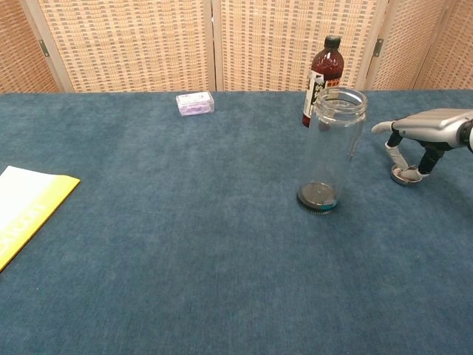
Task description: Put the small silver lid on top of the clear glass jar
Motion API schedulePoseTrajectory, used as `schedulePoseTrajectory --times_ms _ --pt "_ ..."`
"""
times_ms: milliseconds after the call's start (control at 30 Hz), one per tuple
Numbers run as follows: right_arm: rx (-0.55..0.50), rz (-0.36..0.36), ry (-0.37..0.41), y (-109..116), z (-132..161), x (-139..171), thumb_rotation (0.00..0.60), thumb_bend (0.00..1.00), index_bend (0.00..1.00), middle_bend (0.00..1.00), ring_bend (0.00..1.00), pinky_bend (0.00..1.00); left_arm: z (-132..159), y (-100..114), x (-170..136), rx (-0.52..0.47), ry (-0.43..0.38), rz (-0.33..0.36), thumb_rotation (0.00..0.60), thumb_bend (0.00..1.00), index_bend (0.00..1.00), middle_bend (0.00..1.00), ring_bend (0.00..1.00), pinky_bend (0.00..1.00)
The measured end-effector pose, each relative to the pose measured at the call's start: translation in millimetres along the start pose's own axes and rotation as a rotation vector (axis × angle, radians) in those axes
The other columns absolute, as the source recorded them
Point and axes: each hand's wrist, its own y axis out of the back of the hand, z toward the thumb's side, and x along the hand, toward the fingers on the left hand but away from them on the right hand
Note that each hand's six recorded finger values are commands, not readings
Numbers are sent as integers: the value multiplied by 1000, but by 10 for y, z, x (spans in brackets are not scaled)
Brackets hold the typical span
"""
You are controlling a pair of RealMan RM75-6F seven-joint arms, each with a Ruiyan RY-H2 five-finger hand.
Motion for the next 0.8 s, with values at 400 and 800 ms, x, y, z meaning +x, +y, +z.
schedulePoseTrajectory --times_ms 400,800 --pt "24 -27 14 95 20 25 600 369 670 4 0 0 -7 17 -4 -1 -5 12 600 350 0 82 0 110" --pt "42 -100 50 491 85 230 600 369 670 5 0 0 -2 -15 7 22 3 10 600 349 0 82 0 110"
